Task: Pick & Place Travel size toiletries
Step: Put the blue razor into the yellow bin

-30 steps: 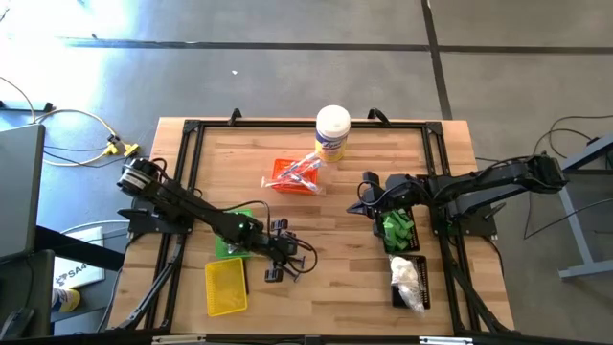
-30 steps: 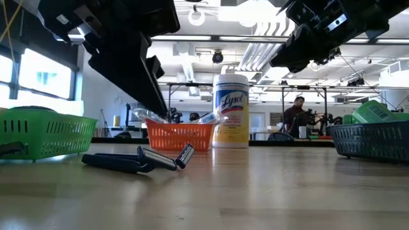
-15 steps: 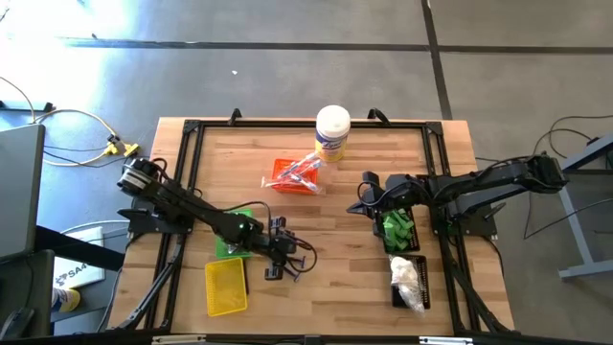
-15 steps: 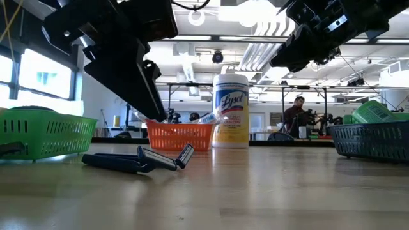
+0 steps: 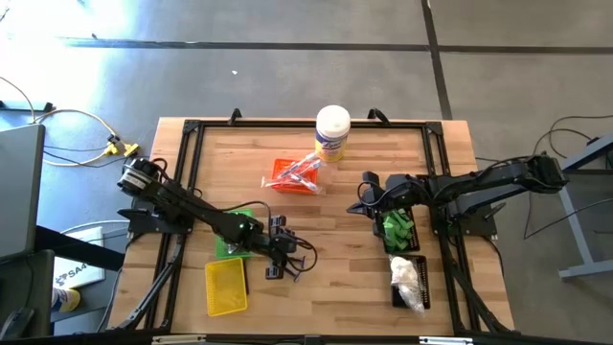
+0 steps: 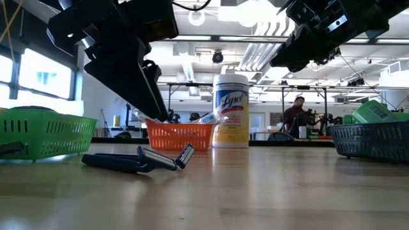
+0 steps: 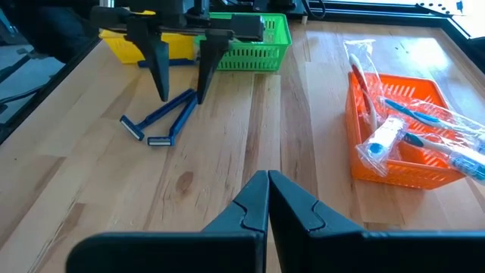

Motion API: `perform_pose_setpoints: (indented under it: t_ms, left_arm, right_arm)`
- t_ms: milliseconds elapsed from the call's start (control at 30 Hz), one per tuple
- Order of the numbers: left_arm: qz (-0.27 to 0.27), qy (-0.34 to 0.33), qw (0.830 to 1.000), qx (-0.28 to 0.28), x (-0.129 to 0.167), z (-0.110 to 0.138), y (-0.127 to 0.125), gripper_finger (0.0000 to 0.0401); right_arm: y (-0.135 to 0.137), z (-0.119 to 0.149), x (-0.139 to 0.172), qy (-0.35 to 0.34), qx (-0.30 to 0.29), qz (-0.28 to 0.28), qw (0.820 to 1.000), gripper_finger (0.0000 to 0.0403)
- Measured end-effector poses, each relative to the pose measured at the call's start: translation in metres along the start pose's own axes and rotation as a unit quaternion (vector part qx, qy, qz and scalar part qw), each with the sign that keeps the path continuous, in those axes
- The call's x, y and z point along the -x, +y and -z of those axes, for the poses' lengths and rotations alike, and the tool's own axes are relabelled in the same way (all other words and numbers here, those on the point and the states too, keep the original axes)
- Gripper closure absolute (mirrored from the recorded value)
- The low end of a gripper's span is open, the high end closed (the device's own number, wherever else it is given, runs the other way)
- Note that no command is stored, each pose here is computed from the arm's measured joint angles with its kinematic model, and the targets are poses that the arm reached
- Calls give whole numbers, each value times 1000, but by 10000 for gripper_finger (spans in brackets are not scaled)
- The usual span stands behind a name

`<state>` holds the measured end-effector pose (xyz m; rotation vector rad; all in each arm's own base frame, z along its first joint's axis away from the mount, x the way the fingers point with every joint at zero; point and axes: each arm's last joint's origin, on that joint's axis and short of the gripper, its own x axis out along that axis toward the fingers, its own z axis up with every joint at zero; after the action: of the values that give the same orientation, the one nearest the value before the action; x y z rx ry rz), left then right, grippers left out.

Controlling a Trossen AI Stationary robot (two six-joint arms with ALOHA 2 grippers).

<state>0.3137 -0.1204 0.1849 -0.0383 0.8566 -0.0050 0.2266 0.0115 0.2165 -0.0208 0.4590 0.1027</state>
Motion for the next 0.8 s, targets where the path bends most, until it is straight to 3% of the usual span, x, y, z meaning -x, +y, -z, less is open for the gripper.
perform_pose_setpoints:
  t_ms: [800]
  left_arm:
    - [-7, 72, 997, 21, -40, 24, -3, 196]
  right_arm:
    - [0, 0, 0, 0, 0, 0, 1000, 400]
